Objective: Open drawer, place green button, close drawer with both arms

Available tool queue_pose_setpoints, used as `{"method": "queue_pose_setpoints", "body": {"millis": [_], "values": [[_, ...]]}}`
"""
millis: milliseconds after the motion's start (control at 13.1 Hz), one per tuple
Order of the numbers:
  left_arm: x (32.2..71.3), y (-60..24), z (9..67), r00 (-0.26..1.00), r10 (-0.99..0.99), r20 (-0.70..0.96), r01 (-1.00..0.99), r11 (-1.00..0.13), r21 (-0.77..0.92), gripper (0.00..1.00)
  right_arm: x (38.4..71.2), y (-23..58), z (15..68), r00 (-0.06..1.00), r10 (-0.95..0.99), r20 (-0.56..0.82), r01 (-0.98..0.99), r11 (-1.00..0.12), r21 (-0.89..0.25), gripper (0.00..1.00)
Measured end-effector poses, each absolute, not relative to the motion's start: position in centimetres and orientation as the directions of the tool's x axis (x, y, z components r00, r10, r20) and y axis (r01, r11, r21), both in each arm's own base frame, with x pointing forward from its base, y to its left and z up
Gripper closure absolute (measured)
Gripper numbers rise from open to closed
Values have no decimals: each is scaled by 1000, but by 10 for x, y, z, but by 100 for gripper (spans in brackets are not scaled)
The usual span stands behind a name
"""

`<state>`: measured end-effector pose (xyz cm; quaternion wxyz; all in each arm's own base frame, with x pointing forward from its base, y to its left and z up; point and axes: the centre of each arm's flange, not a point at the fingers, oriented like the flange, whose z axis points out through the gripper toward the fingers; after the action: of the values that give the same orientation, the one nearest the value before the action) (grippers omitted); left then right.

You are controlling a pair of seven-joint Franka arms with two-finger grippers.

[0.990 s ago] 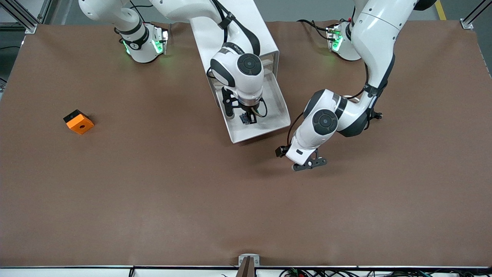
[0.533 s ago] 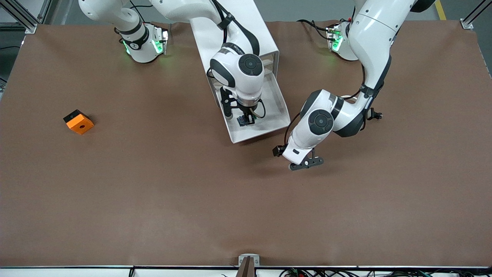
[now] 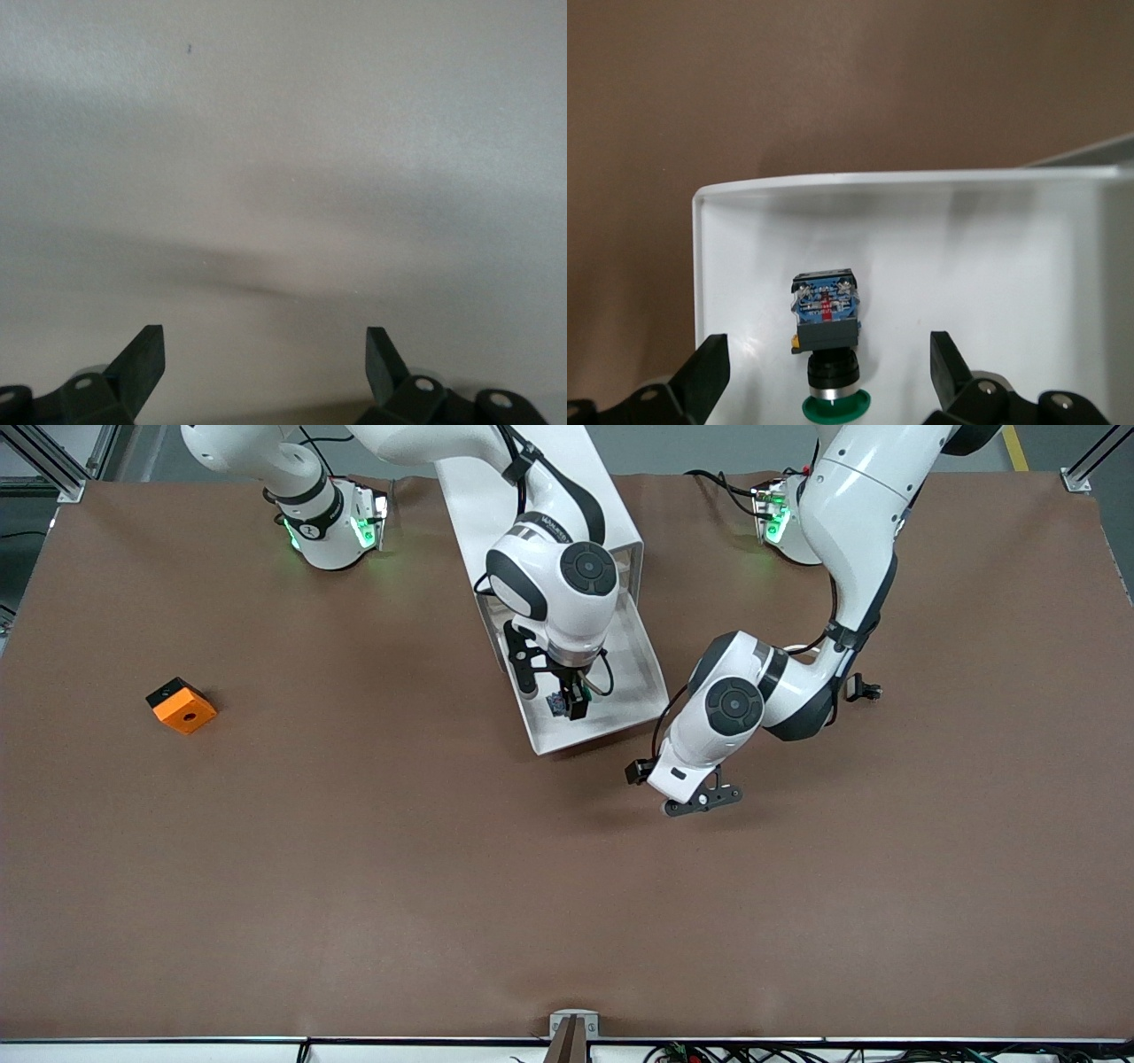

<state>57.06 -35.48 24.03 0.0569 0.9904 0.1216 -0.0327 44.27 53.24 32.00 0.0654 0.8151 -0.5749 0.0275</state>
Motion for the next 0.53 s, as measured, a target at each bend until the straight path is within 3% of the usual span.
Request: {"method": "queue_pose_setpoints", "body": {"millis": [533], "values": [[553,-376,238,961,256,-106,265,-961,77,0,498,447,440,671,-739,61,-736,-655,174,0]]}}
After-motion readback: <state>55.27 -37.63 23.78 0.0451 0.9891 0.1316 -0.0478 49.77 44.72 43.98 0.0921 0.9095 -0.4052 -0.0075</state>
